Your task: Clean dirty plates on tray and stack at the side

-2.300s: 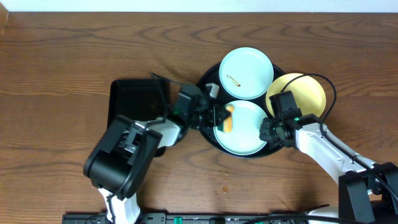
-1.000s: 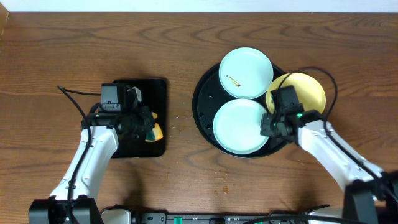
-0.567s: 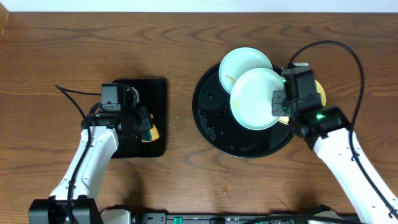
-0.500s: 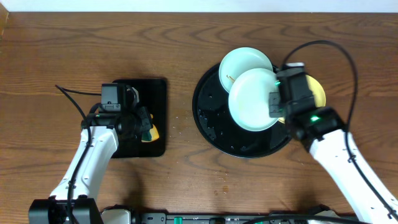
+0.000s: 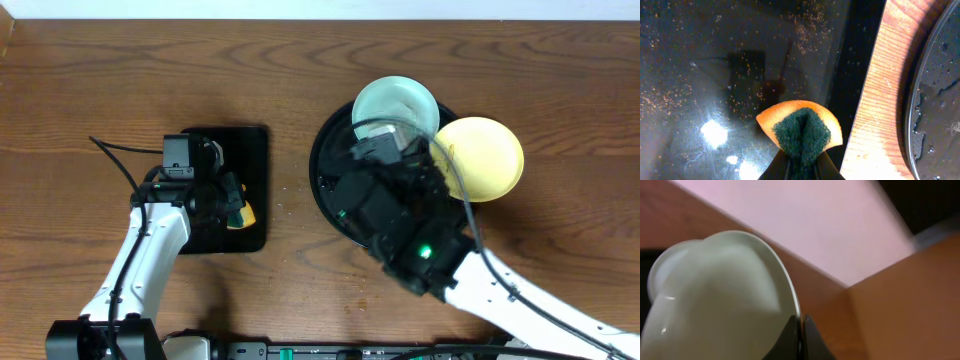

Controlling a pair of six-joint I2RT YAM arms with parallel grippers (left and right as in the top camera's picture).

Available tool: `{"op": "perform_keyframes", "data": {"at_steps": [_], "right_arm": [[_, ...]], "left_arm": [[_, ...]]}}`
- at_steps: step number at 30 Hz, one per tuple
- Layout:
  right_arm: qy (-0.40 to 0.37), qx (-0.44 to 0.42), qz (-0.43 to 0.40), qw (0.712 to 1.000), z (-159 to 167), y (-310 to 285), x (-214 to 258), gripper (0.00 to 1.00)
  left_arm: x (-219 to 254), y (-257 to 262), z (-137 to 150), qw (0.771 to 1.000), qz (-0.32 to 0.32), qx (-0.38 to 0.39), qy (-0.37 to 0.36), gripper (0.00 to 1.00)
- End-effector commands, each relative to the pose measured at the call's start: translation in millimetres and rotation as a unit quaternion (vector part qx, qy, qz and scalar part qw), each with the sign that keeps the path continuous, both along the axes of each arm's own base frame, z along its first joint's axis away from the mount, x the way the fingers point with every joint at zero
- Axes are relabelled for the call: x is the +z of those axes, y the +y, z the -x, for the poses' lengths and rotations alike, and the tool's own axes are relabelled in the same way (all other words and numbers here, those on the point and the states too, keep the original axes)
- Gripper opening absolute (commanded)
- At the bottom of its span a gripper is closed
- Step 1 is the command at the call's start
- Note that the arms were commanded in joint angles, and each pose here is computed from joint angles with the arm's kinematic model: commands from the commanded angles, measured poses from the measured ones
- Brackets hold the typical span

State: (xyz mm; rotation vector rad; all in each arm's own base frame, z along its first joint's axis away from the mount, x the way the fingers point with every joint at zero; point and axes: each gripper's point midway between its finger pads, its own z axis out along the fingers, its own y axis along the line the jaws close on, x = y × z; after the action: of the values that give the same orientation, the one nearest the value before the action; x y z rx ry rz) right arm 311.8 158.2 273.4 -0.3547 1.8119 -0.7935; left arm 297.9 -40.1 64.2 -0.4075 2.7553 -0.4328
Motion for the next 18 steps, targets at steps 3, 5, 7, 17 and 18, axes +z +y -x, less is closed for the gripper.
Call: {"op": "perform_keyframes", "data": {"at_steps": [3, 5, 7, 17, 18], "right_arm": [[-0.027, -0.044, 0.069, 0.996, 1, -1, 14, 0.01], [-0.009, -0.019, 0.062, 0.998, -2, 7, 5, 0.01], [0.013, 0.014, 0.052, 0.998, -5, 16, -4, 0.01], [0.144, 0.123, -0.183, 0.965, -34, 37, -60, 0.01], [0.148, 0.125, -0.202, 0.96, -38, 33, -58, 0.01]], "left_arm": [[5, 2, -1, 1.0, -0.004, -0.002, -0.01, 0.08], [5, 2, -1, 1.0, -0.004, -0.002, -0.01, 0.08], [5, 2, -1, 1.0, -0.004, -0.002, -0.01, 0.08], [5, 2, -1, 1.0, -0.004, -0.002, -0.01, 0.08], [5, 2, -1, 1.0, -0.004, -0.002, -0.01, 0.08]]}}
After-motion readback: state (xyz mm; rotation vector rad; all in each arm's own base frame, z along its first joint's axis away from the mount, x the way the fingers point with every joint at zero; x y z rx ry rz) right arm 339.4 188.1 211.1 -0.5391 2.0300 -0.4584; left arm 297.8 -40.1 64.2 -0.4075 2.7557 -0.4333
